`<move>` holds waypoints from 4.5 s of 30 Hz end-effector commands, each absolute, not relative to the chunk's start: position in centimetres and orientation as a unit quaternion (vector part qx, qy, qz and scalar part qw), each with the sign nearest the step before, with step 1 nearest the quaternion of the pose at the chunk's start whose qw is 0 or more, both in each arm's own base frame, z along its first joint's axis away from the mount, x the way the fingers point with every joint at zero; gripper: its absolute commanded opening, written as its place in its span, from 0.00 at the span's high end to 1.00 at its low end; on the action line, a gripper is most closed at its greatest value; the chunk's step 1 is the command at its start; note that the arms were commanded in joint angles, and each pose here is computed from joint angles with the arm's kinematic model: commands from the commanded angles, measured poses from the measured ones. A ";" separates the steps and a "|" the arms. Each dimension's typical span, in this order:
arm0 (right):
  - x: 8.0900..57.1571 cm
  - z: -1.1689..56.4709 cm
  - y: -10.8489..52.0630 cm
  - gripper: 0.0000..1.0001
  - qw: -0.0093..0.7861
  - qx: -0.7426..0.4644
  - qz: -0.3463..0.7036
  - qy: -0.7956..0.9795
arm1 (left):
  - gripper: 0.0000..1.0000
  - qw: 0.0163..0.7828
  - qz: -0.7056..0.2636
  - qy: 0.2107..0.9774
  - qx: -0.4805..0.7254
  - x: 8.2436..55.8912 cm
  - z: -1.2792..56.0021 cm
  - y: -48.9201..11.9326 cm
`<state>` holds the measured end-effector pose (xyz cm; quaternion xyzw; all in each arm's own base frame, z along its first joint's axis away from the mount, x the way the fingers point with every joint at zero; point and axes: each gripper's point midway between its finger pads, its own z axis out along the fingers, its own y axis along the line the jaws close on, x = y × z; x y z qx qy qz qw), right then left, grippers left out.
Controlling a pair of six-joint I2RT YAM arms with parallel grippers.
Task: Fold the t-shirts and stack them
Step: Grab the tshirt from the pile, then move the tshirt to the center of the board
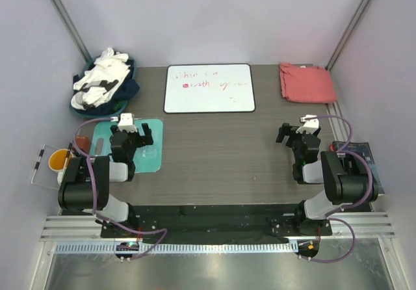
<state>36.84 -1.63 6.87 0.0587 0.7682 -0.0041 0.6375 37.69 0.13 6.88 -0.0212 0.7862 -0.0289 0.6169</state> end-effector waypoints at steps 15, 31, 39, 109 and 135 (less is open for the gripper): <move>39.9 17.1 2.5 0.00 0.486 -0.072 0.074 0.868 | 0.00 0.563 -0.062 0.789 0.238 37.3 23.1 -4.4; 49.7 24.4 2.5 0.00 0.449 -0.199 0.070 0.868 | 0.01 0.300 0.291 0.903 0.101 52.5 21.5 12.6; 50.0 24.0 2.5 0.00 0.442 -0.206 0.071 0.870 | 0.03 0.303 0.382 0.871 0.065 55.2 21.7 16.6; 52.1 26.7 4.1 0.00 0.461 -0.253 -0.011 0.851 | 1.00 0.608 -0.227 0.663 0.373 44.1 45.5 -16.2; 36.6 13.6 16.6 0.00 0.207 -0.556 0.117 0.796 | 0.00 0.335 -0.139 0.786 0.500 41.6 21.1 -13.7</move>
